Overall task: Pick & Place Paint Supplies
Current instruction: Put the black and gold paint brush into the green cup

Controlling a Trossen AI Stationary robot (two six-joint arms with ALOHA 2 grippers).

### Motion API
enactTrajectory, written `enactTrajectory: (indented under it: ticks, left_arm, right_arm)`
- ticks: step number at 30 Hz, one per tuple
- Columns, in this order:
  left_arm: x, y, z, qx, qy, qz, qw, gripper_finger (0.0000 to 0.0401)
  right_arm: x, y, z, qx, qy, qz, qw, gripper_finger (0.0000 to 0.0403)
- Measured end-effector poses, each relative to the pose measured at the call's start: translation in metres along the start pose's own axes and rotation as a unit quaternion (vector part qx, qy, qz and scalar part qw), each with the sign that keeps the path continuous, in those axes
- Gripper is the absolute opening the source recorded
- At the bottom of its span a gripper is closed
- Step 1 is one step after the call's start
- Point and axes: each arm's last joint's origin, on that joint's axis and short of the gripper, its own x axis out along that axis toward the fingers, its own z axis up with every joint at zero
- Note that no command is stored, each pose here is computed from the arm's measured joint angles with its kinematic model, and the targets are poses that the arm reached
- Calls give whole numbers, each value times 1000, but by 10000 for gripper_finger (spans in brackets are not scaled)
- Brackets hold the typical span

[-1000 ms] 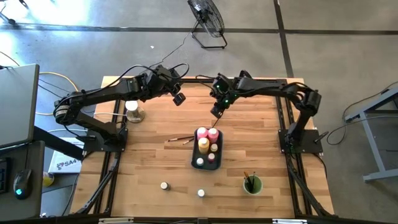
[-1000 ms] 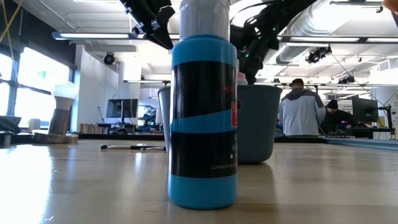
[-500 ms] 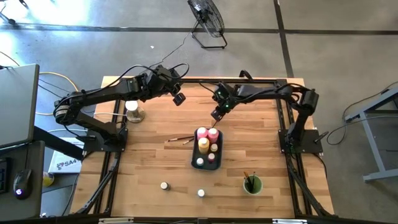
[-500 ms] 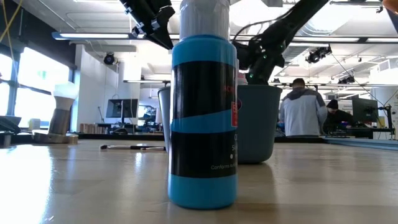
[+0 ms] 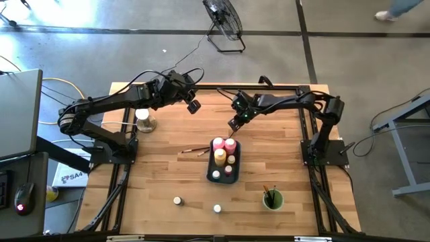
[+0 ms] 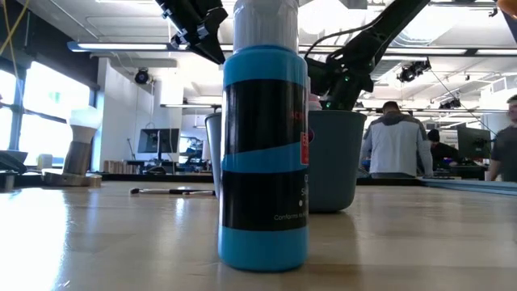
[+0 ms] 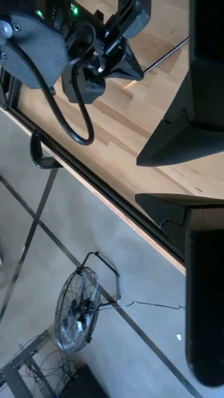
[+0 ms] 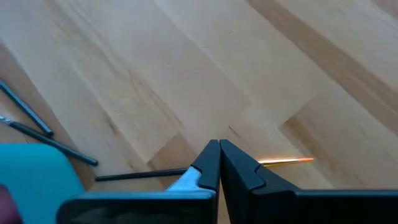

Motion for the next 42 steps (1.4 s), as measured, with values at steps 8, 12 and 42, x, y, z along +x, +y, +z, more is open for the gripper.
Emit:
enactTrajectory:
  ticks: [8,12,42]
  left_arm:
    - [0,0,0,0,0,0,1000,77]
    - [0,0,0,0,0,0,1000,77]
    - [0,0,0,-1,0,0,1000,77]
  right_arm:
    - [7,2,-3,0,19,21,1000,2]
    - [16,3,-8,-6,32,12,999,2]
    - [4,-12,-34,-88,196,17,977,2]
